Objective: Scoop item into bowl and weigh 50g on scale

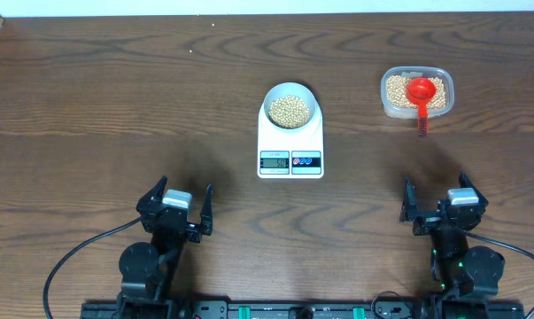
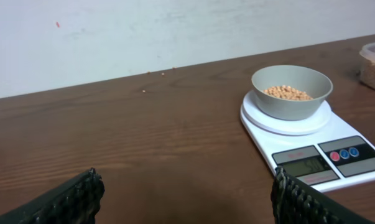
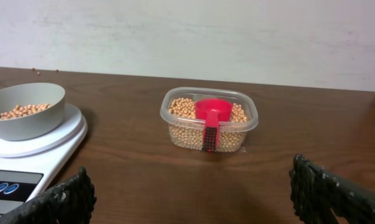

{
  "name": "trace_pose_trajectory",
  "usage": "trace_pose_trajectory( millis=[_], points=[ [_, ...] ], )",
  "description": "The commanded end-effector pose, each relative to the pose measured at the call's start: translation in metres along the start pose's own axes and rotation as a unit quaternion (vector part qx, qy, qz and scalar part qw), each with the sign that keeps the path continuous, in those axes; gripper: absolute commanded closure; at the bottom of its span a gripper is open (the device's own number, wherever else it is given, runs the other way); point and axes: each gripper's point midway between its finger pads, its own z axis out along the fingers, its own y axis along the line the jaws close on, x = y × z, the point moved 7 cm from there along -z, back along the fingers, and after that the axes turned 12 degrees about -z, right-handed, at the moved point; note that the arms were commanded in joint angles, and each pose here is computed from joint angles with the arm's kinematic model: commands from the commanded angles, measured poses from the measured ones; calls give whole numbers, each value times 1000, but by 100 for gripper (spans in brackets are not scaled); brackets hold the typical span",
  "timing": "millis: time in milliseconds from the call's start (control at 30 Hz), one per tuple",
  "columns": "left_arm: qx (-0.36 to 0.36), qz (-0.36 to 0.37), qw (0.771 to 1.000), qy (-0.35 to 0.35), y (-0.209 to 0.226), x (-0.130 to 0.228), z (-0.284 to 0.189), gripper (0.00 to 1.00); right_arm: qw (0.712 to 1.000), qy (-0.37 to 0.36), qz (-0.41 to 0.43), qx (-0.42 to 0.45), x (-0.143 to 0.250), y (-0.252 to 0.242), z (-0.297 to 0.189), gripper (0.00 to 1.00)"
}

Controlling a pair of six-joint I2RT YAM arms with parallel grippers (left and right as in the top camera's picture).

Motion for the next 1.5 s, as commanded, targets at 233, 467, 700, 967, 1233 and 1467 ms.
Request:
trace_pose_trajectory(
  millis=[233, 467, 700, 967, 1233, 1467],
  points=[
    [-31, 12, 998, -45, 6, -14, -1, 12, 1000, -1, -7, 2, 1, 0, 0, 1],
    [-32, 15, 996, -82, 8, -17, 2, 12, 1000, -1, -7, 2, 1, 0, 0, 1],
    [-34, 14, 996, -81, 8, -15, 2, 12, 1000, -1, -7, 2, 1, 0, 0, 1],
    [-33, 13, 995, -88, 10, -4, 5, 12, 1000, -1, -7, 2, 1, 0, 0, 1],
    [-36, 10, 998, -58, 11, 7, 7, 12, 1000, -1, -7, 2, 1, 0, 0, 1],
    [-43, 6, 999, -15, 13, 22, 8, 12, 1000, -1, -7, 2, 1, 0, 0, 1]
  ],
)
